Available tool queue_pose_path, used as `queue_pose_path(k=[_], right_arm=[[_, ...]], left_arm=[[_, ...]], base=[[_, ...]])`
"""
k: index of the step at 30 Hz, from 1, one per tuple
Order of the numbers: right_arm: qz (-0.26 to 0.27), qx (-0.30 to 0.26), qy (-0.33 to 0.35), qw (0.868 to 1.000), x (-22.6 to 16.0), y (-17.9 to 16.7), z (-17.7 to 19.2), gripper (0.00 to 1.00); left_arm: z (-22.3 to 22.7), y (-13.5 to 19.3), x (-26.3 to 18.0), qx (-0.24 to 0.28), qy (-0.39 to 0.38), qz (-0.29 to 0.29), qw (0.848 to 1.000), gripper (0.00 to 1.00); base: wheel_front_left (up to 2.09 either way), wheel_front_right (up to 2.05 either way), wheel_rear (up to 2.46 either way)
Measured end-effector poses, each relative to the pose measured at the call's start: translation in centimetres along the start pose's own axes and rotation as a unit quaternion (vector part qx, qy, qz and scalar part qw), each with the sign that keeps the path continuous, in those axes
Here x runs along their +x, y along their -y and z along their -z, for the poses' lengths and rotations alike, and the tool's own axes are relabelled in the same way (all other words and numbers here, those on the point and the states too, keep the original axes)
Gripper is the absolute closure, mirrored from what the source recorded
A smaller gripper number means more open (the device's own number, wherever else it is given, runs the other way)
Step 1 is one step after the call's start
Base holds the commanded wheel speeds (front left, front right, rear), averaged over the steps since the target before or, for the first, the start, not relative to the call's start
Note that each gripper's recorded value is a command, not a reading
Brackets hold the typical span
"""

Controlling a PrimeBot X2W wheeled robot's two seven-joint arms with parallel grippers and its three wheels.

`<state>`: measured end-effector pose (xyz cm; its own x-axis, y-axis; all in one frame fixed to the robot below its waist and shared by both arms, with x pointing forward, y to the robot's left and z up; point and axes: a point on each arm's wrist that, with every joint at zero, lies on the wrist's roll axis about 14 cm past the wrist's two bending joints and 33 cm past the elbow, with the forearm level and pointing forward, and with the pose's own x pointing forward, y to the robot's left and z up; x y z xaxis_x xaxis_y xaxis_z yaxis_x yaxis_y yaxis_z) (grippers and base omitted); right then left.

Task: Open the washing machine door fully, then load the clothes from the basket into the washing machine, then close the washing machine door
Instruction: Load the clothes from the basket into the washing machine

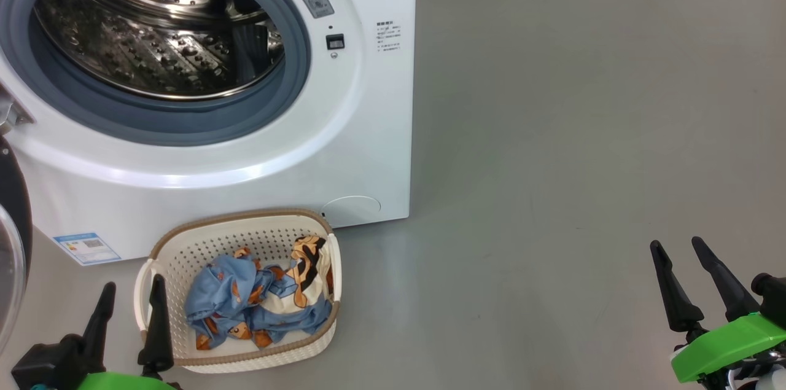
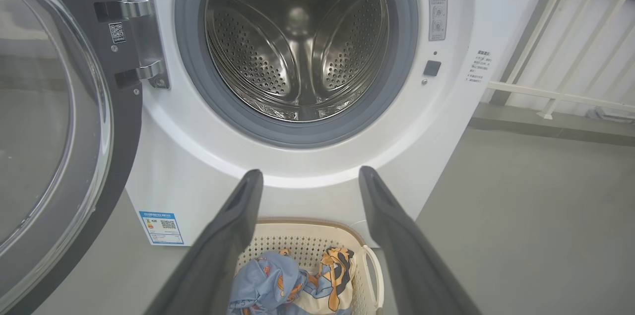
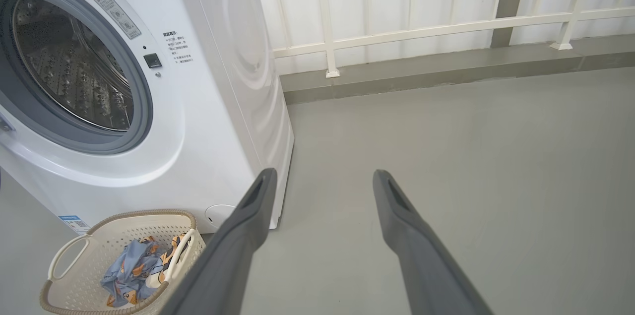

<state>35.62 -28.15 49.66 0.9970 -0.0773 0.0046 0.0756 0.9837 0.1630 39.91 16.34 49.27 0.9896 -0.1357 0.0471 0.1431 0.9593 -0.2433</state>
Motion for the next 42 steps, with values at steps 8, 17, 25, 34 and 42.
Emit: queue_pose_path(k=[8,17,25,34,42], right_arm=[[-0.002,0.0,-0.003,1.0,0.2,-0.1,0.2,0.0],[-0.006,0.002,0.0,1.0,0.3,-0.5,0.1,0.0],[-0.012,0.002,0.002,1.0,0.4,-0.9,-0.1,0.0],[-0.017,0.002,0.001,1.0,0.4,-1.2,0.0,0.0],[-0.02,0.003,-0.006,1.0,0.9,-1.5,0.5,0.0]], left_arm=[[0.0,0.0,0.2,-0.005,0.001,0.001,1.0,0.0],[-0.4,0.3,0.4,-0.003,0.006,0.007,1.0,0.0],[-0.8,0.4,0.3,-0.003,0.011,0.007,1.0,0.0],[-0.4,0.7,0.1,-0.012,0.008,0.004,1.0,0.0],[3.4,0.4,-0.3,-0.018,-0.046,-0.012,0.999,0.0]], base=[[0.55,-1.39,0.84],[0.99,-1.73,0.74],[0.43,-0.46,0.03],[0.0,0.0,0.0],[0.0,0.0,0.0]])
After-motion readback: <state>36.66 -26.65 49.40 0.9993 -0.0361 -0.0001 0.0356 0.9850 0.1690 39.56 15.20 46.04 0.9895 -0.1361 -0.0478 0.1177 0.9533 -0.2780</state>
